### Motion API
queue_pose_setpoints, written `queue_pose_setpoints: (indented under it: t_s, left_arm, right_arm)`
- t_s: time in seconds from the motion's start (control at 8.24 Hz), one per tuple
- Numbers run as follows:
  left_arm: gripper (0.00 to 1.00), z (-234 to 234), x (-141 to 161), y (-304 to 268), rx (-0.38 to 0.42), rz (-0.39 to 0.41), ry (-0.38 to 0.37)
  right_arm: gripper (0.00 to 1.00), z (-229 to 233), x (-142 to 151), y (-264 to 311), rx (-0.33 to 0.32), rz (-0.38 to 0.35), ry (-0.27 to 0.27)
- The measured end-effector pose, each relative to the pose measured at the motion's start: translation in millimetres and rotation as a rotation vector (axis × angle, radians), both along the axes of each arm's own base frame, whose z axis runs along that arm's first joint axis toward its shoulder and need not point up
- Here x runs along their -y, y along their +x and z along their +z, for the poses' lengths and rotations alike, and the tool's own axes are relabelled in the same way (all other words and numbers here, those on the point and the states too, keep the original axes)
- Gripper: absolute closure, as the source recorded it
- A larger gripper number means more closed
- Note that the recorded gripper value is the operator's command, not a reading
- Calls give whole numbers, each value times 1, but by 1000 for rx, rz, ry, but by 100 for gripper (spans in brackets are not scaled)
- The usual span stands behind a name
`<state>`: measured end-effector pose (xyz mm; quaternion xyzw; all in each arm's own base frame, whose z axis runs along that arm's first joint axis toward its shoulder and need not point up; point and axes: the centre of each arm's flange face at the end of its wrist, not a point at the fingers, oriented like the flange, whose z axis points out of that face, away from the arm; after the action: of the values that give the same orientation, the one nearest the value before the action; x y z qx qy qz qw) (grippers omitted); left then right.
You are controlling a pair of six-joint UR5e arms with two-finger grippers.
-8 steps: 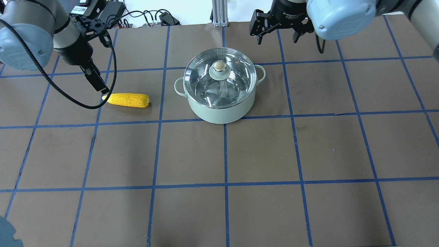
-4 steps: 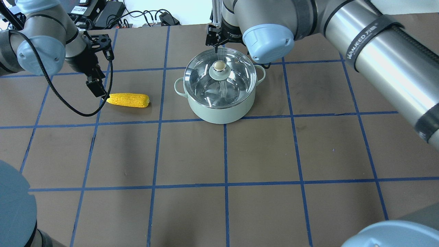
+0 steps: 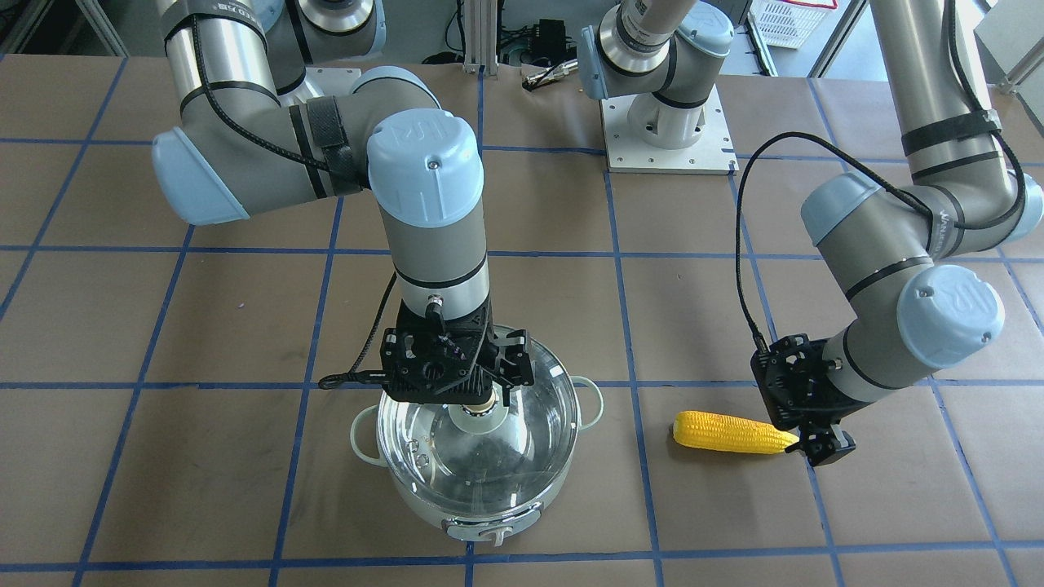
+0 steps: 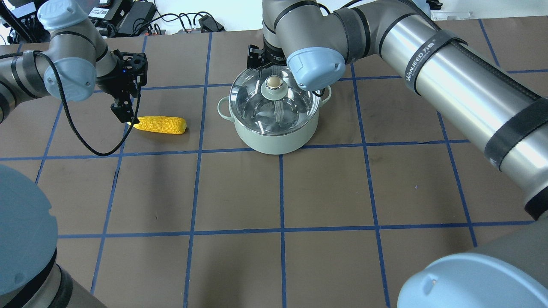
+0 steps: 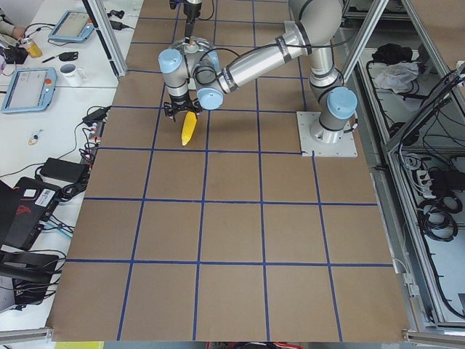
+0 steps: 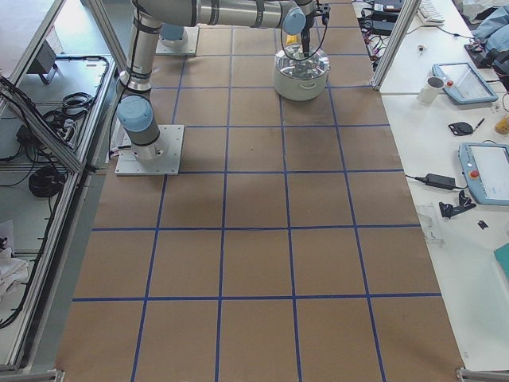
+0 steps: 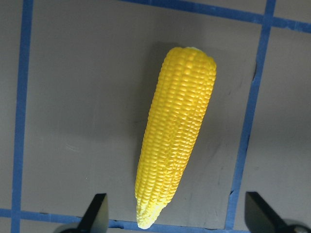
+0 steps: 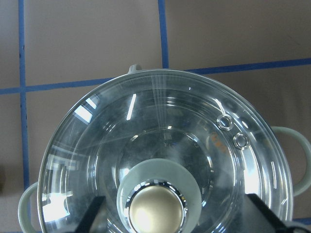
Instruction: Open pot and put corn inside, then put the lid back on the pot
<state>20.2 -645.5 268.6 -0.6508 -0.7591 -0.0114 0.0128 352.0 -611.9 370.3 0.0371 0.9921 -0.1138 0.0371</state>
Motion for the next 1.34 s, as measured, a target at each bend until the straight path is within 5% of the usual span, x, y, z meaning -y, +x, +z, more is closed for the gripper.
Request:
queue_pose_setpoints:
  t_s: [0.73,1.34]
  left_arm:
    - [0,-50,13,3,-11,-168,15]
    - [0,-76,10,2,-30,-175,47]
  right_arm:
    - [12,-20,0,10,-8,9,25]
    - [59,-21,-2,14,-8,12,27]
